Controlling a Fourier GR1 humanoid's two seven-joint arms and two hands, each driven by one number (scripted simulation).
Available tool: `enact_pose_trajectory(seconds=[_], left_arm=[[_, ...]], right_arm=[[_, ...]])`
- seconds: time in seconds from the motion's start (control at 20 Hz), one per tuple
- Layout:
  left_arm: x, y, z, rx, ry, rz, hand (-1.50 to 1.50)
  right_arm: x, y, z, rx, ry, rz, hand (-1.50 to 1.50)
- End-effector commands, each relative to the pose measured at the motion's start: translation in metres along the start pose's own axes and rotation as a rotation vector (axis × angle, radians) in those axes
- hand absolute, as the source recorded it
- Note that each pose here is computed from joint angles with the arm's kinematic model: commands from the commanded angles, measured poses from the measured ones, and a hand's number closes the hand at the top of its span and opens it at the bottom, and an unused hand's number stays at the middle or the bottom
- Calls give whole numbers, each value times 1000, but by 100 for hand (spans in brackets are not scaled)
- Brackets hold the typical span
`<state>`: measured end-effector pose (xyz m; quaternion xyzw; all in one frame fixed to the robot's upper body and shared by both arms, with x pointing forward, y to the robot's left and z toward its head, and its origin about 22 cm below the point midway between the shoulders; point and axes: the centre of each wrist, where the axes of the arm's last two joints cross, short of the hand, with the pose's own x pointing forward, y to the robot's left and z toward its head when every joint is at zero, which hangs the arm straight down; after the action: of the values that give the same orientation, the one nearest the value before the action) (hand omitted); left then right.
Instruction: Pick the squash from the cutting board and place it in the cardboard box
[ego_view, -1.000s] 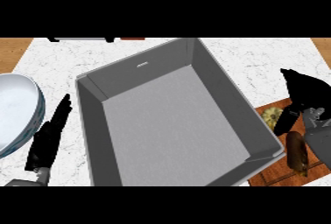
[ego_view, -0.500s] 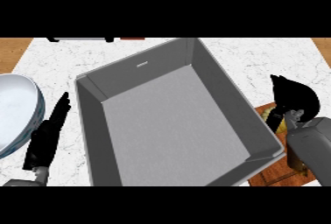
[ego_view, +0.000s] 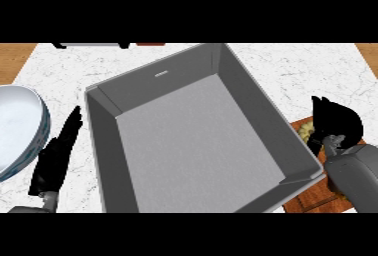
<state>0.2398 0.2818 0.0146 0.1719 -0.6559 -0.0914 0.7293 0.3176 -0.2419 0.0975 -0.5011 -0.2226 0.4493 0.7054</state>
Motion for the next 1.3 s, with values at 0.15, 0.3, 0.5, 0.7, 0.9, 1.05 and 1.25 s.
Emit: enact_pose_trajectory(seconds=[0.15, 0.3, 0.5, 0.7, 0.9, 1.05, 1.25], left_arm=[[-5, 6, 0, 10, -9, 3, 0], [-19, -6, 6, 14, 5, 3, 0], [-10, -14, -7, 15, -1, -10, 0], [-4, 0, 10, 1, 0, -13, 0], [-24, 6, 12, 9, 0, 1, 0], [-12, 22, -13, 6, 12, -6, 0], [-14, -7, 4, 14, -12, -11, 0]], right_arm=[[-17, -7, 0, 7, 118, 36, -150], [15, 6, -11, 15, 136, 35, -150], [8, 15, -11, 11, 117, 32, -150], [21, 6, -22, 16, 124, 10, -150], [1, 37, -17, 22, 127, 14, -150], [-2, 27, -18, 23, 135, 2, -150], [8, 40, -20, 44, 135, 66, -150]])
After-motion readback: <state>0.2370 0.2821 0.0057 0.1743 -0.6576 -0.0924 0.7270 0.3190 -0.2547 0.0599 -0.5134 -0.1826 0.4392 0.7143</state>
